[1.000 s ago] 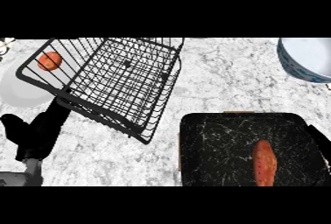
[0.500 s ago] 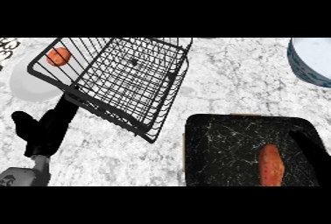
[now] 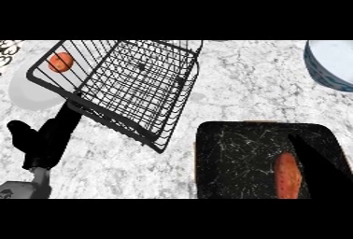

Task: Pick the sweet potato from the tray and place it in the tiered basket

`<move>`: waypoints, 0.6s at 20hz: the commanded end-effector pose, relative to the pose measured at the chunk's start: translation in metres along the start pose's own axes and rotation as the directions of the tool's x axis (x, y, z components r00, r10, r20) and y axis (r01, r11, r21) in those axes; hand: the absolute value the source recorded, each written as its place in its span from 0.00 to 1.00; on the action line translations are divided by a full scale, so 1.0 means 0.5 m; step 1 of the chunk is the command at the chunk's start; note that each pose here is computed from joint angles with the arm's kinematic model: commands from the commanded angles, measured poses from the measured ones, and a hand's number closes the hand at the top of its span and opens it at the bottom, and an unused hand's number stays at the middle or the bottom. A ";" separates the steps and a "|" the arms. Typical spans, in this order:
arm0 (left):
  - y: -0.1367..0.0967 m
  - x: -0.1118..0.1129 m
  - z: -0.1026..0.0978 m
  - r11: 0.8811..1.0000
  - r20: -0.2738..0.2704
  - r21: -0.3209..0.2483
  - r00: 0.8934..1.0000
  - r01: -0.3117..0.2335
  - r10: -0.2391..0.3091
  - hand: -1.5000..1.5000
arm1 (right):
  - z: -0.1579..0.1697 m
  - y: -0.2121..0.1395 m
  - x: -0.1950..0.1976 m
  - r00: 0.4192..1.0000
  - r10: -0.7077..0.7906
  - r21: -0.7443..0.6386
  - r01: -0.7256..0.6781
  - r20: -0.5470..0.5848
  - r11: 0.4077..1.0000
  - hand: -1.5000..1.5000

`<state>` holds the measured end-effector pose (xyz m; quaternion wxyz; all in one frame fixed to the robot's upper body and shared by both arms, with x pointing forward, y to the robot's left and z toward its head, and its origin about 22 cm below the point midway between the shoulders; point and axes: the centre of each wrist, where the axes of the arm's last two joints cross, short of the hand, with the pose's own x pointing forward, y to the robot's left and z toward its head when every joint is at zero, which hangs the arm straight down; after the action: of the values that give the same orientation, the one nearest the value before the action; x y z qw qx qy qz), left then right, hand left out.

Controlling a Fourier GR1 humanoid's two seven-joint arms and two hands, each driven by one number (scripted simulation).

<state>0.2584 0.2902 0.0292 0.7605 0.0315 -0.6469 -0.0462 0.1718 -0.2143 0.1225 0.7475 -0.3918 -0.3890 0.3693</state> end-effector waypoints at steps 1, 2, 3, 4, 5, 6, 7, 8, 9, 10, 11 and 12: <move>-0.003 0.015 0.012 1.000 0.011 0.006 1.000 0.002 -0.002 0.50 | -0.010 0.048 0.000 0.982 0.022 0.014 -0.020 -0.186 1.000 0.00; -0.006 0.012 0.018 1.000 0.007 -0.001 1.000 -0.014 0.014 0.50 | -0.010 0.028 0.008 0.980 0.040 0.012 -0.038 -0.194 0.999 0.00; 0.008 0.029 0.016 1.000 0.014 -0.002 1.000 0.009 -0.009 0.50 | -0.032 0.067 0.011 0.979 0.036 0.007 -0.035 -0.199 0.999 0.00; 0.000 0.023 0.009 1.000 0.010 0.014 1.000 0.005 -0.006 0.50 | -0.033 0.051 0.021 0.980 0.037 -0.016 -0.041 -0.195 0.999 0.00; 0.020 0.010 0.004 1.000 0.006 0.012 1.000 -0.004 0.004 0.50 | -0.038 0.058 0.011 0.982 0.038 -0.023 -0.043 -0.184 0.999 0.00; 0.021 -0.004 0.015 1.000 0.007 0.010 1.000 0.005 -0.005 0.50 | -0.039 0.085 -0.004 0.979 0.047 -0.028 -0.053 -0.196 0.998 0.00; -0.003 0.017 0.031 1.000 0.013 0.009 1.000 0.017 -0.018 0.50 | -0.069 0.064 -0.011 0.978 0.037 -0.044 -0.047 -0.206 0.998 0.00; 0.011 0.045 -0.011 1.000 0.007 0.001 1.000 -0.009 0.009 0.50 | -0.052 0.105 -0.001 0.976 0.075 -0.046 -0.086 -0.205 0.995 0.00; 0.003 -0.026 0.022 1.000 0.004 0.011 1.000 0.007 -0.007 0.50 | -0.072 0.072 -0.008 0.977 0.072 -0.061 -0.085 -0.199 0.994 0.00; -0.013 0.007 -0.001 1.000 0.007 0.011 1.000 -0.001 0.001 0.50 | -0.052 0.098 -0.020 0.978 0.068 -0.074 -0.084 -0.199 0.994 0.00; 0.055 0.014 0.014 1.000 0.014 0.011 1.000 -0.007 0.006 0.50 | -0.046 0.119 -0.038 0.977 0.070 -0.081 -0.088 -0.201 0.993 0.00; 0.005 -0.033 0.025 1.000 0.014 0.013 1.000 -0.002 0.001 0.50 | -0.084 0.086 -0.046 0.975 0.096 -0.085 -0.115 -0.198 0.990 0.00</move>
<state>0.2510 0.2970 0.0278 0.7627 0.0362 -0.6444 -0.0418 0.1814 -0.2174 0.0698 0.7348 -0.4470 -0.3486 0.3725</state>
